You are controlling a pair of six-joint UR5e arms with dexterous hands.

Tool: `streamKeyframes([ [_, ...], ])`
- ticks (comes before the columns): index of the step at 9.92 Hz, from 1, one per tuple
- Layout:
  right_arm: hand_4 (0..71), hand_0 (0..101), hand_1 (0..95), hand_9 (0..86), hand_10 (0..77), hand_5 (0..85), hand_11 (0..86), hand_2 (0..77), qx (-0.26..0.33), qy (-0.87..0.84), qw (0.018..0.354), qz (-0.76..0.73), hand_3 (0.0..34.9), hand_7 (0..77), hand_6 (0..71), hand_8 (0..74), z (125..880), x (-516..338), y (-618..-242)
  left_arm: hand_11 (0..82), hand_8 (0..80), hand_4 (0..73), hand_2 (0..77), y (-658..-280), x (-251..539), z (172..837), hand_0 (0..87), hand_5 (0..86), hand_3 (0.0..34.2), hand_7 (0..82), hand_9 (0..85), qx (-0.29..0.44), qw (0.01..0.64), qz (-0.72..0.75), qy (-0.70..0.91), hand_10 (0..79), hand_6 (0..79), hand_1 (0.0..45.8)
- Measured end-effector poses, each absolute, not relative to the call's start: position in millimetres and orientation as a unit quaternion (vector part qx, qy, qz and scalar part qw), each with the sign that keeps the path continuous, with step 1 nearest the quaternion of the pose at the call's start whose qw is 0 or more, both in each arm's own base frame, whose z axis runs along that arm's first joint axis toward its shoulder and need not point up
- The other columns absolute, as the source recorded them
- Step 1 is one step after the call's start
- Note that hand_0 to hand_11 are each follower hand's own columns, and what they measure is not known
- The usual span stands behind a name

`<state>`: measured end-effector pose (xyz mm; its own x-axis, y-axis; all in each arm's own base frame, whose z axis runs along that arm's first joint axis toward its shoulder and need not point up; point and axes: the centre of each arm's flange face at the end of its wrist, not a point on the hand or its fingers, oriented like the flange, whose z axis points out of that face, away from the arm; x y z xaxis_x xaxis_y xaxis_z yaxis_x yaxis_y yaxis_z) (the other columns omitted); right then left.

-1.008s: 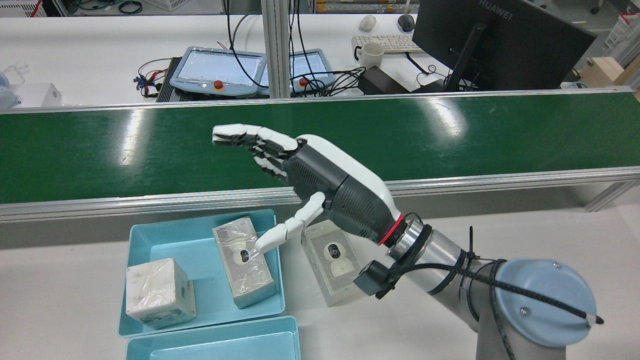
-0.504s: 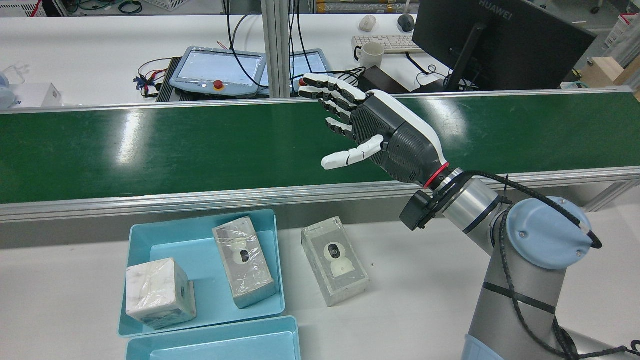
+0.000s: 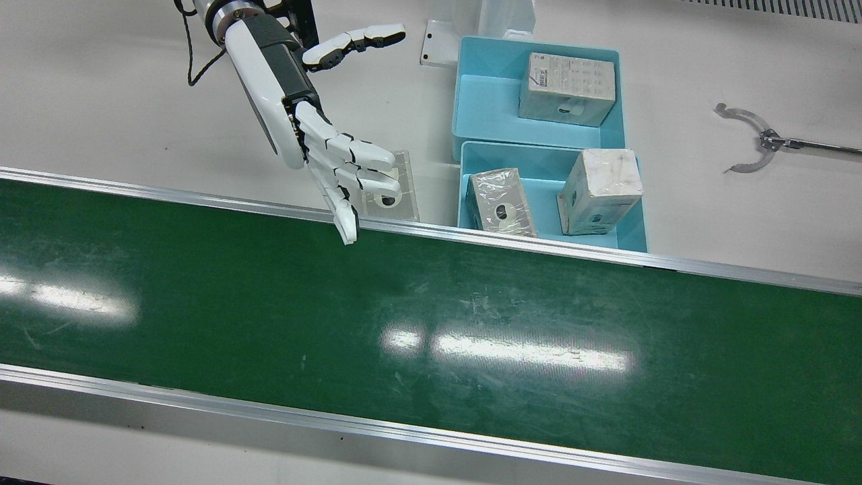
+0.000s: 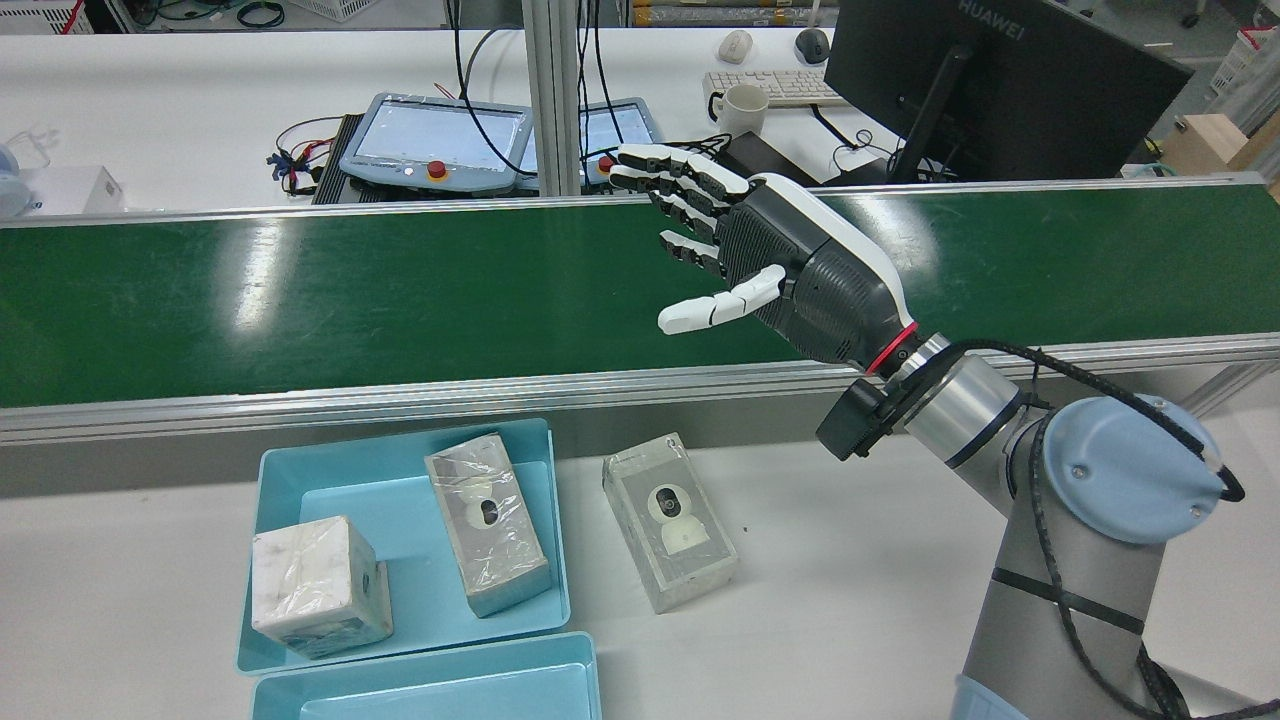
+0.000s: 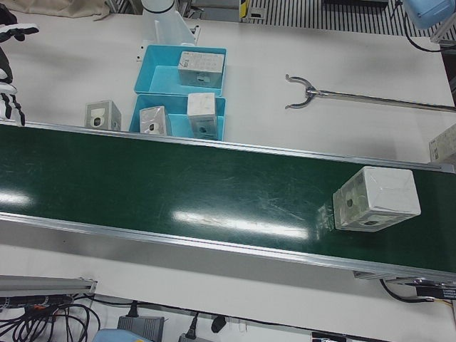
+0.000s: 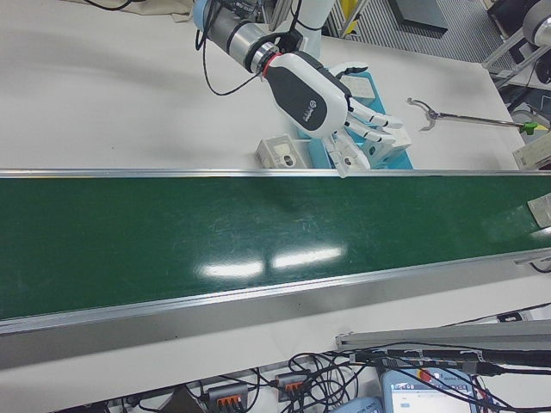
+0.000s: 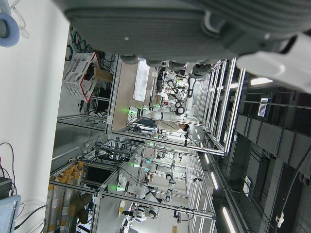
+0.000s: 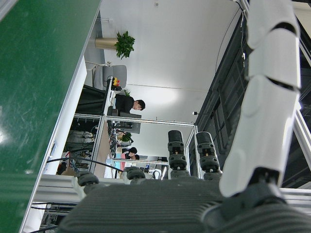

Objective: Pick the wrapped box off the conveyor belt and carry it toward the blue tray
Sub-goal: 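Raise the right hand up and away from the trays toward the conveyor, then hold the right hand open above the belt as the wrapped box approaches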

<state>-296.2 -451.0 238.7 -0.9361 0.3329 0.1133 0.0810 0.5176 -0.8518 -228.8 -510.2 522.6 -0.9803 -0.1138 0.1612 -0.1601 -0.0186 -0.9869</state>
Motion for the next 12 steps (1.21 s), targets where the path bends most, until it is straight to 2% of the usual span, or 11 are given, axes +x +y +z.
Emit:
streamKeyframes([
  [1,8.7,46,15.8,1.6,1.1,18.0,2.2,16.4,-0.115,-0.864,0.128,0.474,30.3,17.5,0.0,0.5,234.4,-286.4,-451.1,0.0,0.0,0.5,0.5,-510.2,-228.8,522.6,0.0,0.5,0.0,0.5,0.5,0.098,0.016,0.707,-0.7,0.5,0.0,0.0],
  [2,11.5,49,19.6,2.2,0.0,14.2,1.6,22.4,-0.105,-0.862,0.13,0.478,30.2,20.2,0.0,0.5,232.5,-277.5,-452.3,0.0,0.5,0.0,0.5,-510.2,-228.8,522.6,0.0,0.5,0.0,0.5,0.0,0.098,0.016,0.707,-0.7,0.0,0.5,0.0],
  [4,11.5,48,17.5,2.2,0.0,13.6,1.6,23.5,-0.088,-0.848,0.149,0.5,30.3,20.2,0.0,0.5,241.3,-273.6,-458.6,0.0,0.5,0.5,0.5,-510.2,-228.8,522.7,0.0,0.5,0.0,0.5,0.0,0.098,0.016,0.707,-0.7,0.0,0.5,0.0],
  [5,8.7,47,13.6,2.2,0.0,12.5,1.1,19.6,-0.082,-0.842,0.155,0.51,30.4,18.0,0.0,0.0,247.5,-273.5,-462.8,0.0,0.5,0.5,0.5,-510.2,-228.8,522.6,0.0,0.5,0.0,0.5,0.0,0.098,0.016,0.707,-0.7,0.0,0.0,0.0],
  [6,8.7,47,13.6,2.2,0.0,12.5,1.1,19.6,-0.076,-0.837,0.157,0.518,30.4,18.0,0.0,0.0,253.6,-271.3,-467.5,0.0,0.0,0.5,1.1,-510.2,-228.8,522.6,0.0,0.5,0.0,0.5,0.5,0.098,0.016,0.707,-0.7,0.0,0.5,0.0],
  [7,2.7,45,10.9,2.2,0.0,14.7,1.1,14.7,-0.065,-0.834,0.153,0.527,30.3,15.8,0.0,0.5,259.1,-265.3,-473.0,0.0,0.0,0.0,1.1,-510.2,-228.8,522.6,0.0,0.5,0.0,0.5,0.5,0.098,0.016,0.707,-0.7,0.0,0.0,0.0],
  [8,0.0,41,8.2,2.7,0.0,14.7,1.6,9.3,-0.051,-0.831,0.142,0.535,30.5,15.8,0.0,0.5,262.8,-256.0,-479.0,0.0,0.5,0.5,1.1,-510.2,-228.8,522.6,0.0,0.5,0.0,0.5,0.0,0.098,0.016,0.707,-0.7,0.5,0.0,0.0],
  [12,0.0,40,8.2,3.3,1.1,16.4,1.1,9.3,-0.005,-0.817,0.113,0.565,30.3,16.4,0.0,0.5,290.2,-208.4,-494.0,0.0,0.5,0.0,0.5,-510.2,-228.8,522.6,0.0,0.5,0.0,0.5,0.5,0.098,0.016,0.707,-0.7,0.5,0.5,0.0],
])
